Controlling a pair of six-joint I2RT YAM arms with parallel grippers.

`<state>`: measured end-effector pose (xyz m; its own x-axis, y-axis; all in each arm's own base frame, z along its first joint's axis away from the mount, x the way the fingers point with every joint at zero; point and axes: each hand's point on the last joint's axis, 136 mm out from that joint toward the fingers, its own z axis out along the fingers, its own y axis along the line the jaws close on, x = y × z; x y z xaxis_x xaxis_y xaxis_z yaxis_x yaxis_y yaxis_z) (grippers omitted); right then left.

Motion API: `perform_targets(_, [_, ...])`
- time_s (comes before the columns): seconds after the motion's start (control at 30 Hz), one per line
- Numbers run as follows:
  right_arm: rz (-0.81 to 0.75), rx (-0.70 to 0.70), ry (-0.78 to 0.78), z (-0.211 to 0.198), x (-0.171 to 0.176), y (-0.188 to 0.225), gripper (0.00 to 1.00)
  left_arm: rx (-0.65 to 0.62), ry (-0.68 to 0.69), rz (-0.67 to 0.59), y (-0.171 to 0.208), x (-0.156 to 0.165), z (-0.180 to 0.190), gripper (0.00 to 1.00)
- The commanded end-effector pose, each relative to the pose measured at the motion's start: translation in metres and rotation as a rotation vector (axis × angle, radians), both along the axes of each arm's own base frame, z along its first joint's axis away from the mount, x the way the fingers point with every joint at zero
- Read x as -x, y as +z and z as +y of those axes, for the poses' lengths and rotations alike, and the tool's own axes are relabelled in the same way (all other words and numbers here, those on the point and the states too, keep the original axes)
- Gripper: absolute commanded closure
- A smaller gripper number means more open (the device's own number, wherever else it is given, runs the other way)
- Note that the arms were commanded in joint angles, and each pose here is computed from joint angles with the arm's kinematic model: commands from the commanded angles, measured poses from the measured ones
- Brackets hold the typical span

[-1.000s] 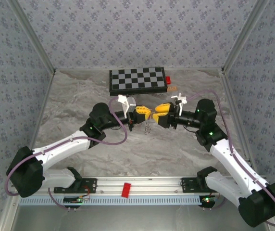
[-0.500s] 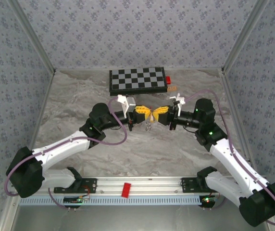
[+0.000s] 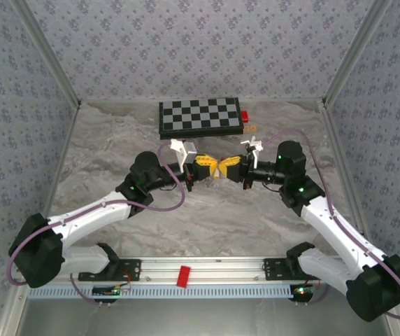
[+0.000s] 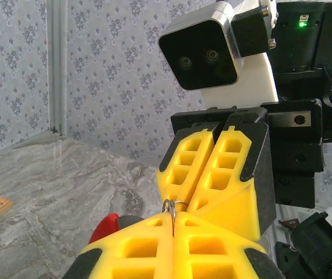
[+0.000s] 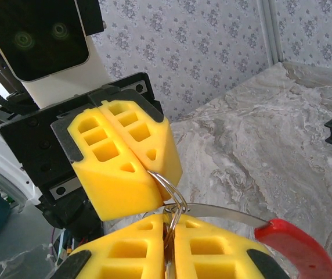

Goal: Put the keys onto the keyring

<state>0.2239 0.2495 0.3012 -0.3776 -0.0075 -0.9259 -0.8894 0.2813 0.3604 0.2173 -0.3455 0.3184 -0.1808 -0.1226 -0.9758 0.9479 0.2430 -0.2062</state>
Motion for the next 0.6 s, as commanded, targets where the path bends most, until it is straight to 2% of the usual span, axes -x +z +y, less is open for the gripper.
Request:
perform_targets(0.0, [0.011,0.015,0.033,0.006,0.005,-0.007,0.88,0.129,-0.053,-0.094,0.044,0.016,-0.001,1.0])
perform_targets(0.13, [0.015,0.025,0.016,0.004,0.004,-0.011,0.79,0.139,-0.027,-0.102,0.046,0.014,0.003,1.0])
perform_targets(0.47, [0.015,0.049,0.002,-0.003,0.009,-0.019,0.79,0.145,0.007,-0.106,0.047,0.01,0.006,1.0])
perform_targets(0.57, [0.005,0.054,-0.02,-0.01,0.01,-0.015,0.75,0.139,0.019,-0.108,0.045,0.008,0.008,1.0])
